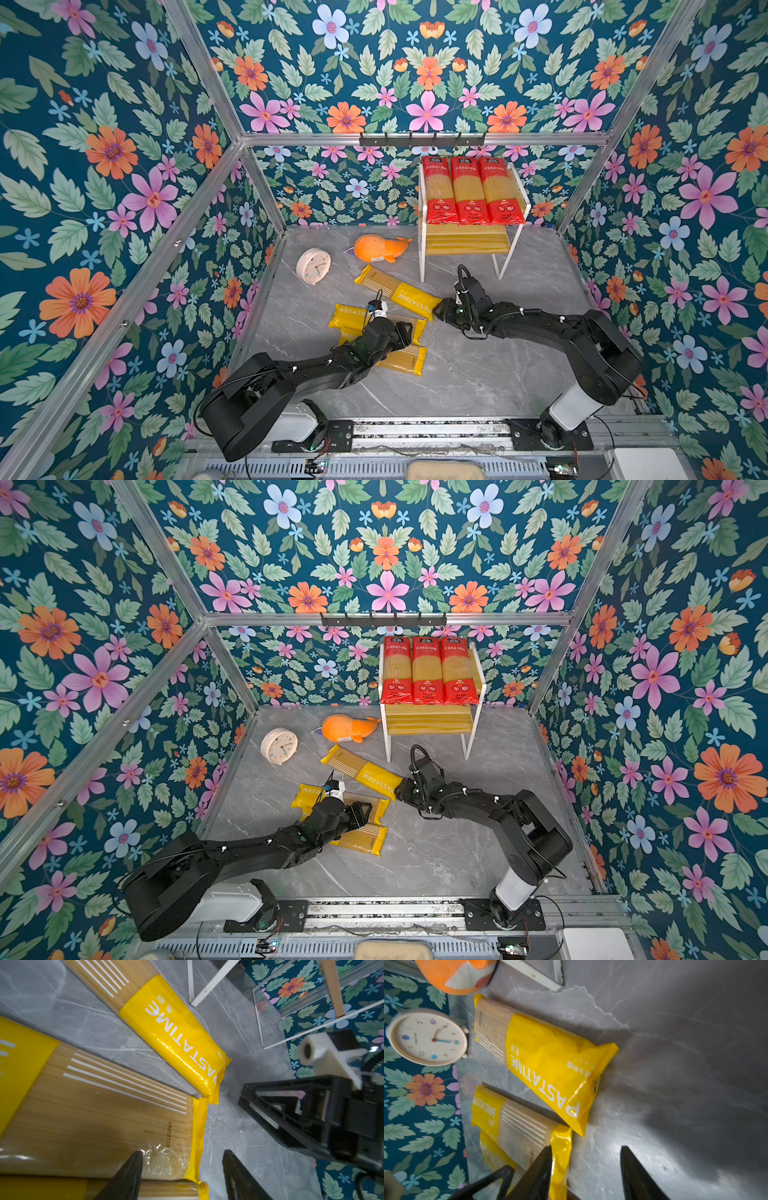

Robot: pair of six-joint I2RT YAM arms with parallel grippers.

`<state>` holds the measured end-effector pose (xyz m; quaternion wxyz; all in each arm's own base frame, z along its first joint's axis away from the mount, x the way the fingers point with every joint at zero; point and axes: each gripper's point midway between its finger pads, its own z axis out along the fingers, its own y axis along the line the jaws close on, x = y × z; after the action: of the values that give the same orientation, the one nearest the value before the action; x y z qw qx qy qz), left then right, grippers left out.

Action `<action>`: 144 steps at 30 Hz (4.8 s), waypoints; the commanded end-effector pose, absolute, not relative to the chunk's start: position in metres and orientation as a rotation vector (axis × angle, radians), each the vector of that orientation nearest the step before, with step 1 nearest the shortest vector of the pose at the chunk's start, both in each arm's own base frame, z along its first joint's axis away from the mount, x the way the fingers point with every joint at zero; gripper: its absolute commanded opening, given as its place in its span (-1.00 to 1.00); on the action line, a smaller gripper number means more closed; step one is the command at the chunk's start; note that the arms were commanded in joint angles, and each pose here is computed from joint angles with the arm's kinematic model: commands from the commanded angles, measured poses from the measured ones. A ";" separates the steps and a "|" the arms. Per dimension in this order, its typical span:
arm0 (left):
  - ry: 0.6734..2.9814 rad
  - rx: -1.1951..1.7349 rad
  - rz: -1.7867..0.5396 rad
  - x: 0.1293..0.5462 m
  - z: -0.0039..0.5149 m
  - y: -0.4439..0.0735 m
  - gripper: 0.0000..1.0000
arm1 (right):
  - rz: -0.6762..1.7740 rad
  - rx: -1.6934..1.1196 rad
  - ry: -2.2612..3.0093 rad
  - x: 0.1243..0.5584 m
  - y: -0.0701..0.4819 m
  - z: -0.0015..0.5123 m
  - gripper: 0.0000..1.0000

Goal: Place and organize the pasta boxes and bags onto the shelf
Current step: 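Open the right gripper and draw it back toward the yellow bags, then grasp the yellow PASTATIME bag's end with the right gripper while the left holds it, then lift the yellow bag upright with the right gripper while the left gripper steadies it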

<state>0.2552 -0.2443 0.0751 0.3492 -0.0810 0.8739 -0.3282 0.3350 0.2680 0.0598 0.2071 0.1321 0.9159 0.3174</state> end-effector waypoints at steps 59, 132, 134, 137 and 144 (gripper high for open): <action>2.182 -0.418 -0.918 0.266 0.087 -0.175 0.45 | 1.099 -0.207 2.688 0.258 0.367 0.092 0.02; 1.630 0.085 -1.474 0.239 0.234 -0.225 0.59 | 1.527 -0.669 1.727 0.219 0.363 0.240 -1.00; 1.603 0.109 -1.478 0.237 0.239 -0.226 0.57 | 1.556 -0.693 1.681 0.214 0.362 0.250 -1.00; 1.576 0.144 -1.474 0.236 0.245 -0.227 0.48 | 1.572 -0.709 1.652 0.209 0.361 0.256 -1.00; 1.499 0.230 -1.474 0.232 0.266 -0.232 0.19 | 1.586 -0.714 1.624 0.205 0.359 0.263 -1.00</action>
<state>0.2399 -0.2297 0.2415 0.4623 0.0572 0.6551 -0.5949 0.2086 0.3572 0.2150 0.2984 -0.2402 0.7116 0.5890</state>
